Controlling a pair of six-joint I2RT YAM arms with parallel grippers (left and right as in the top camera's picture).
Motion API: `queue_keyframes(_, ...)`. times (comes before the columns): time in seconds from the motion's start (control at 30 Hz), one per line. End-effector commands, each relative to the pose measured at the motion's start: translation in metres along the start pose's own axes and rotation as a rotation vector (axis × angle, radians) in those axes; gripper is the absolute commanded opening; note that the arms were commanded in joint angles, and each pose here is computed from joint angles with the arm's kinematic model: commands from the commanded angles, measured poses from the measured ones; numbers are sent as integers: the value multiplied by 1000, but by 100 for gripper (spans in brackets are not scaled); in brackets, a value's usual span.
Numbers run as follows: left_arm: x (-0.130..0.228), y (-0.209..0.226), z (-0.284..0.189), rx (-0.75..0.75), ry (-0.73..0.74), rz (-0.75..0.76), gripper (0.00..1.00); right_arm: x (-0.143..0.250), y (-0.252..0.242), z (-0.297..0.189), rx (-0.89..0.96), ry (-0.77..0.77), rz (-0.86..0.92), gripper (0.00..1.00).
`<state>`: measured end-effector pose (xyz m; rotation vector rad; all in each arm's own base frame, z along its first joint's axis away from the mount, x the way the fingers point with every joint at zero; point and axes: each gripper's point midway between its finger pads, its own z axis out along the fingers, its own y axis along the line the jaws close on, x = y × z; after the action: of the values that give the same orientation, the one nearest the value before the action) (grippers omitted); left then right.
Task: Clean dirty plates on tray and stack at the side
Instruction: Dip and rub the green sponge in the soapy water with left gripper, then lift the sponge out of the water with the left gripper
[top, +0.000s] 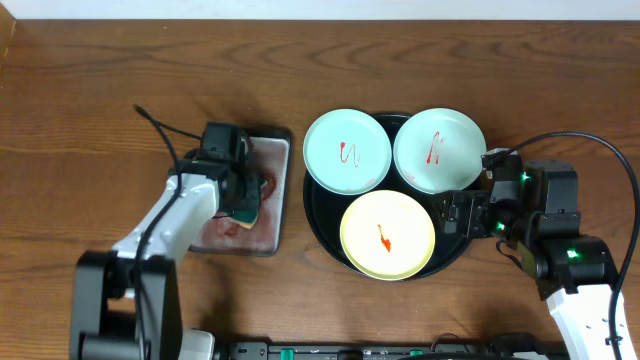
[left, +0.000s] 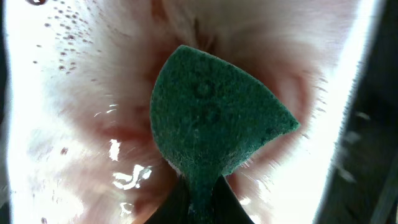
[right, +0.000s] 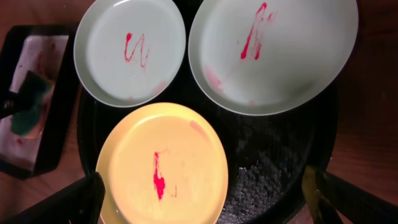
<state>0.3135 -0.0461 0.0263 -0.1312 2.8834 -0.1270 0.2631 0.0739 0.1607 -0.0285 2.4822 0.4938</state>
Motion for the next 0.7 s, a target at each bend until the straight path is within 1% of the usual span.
queue_keyframes(0.0, -10, -6, -36, 102, -91, -8, 7, -4, 6, -3, -19, -9, -52, 99)
queue_keyframes(0.07, -25, -4, -69, 167, -199, -47, 7, -3, 9, -2, -24, -6, -62, 99)
queue_keyframes(0.1, -28, -3, -78, 179, -231, -51, 7, -3, 9, -2, -25, -5, -66, 99)
queue_keyframes(0.23, -35, -4, -107, 233, -318, -62, 8, -3, 9, -2, -25, -6, -67, 99)
queue_keyframes(0.3, -36, -7, -117, 273, -342, -63, 8, -3, 9, -2, -25, -6, -67, 99)
queue_keyframes(0.33, -36, -9, -125, 315, -362, -66, 7, -3, 9, -2, -25, -6, -67, 99)
queue_keyframes(0.5, -36, -7, -127, 396, -381, -108, 7, -3, 9, -2, -25, -5, -70, 99)
queue_keyframes(0.67, -33, -8, -121, 549, -408, -142, 7, -3, 9, -2, -25, -5, -70, 99)
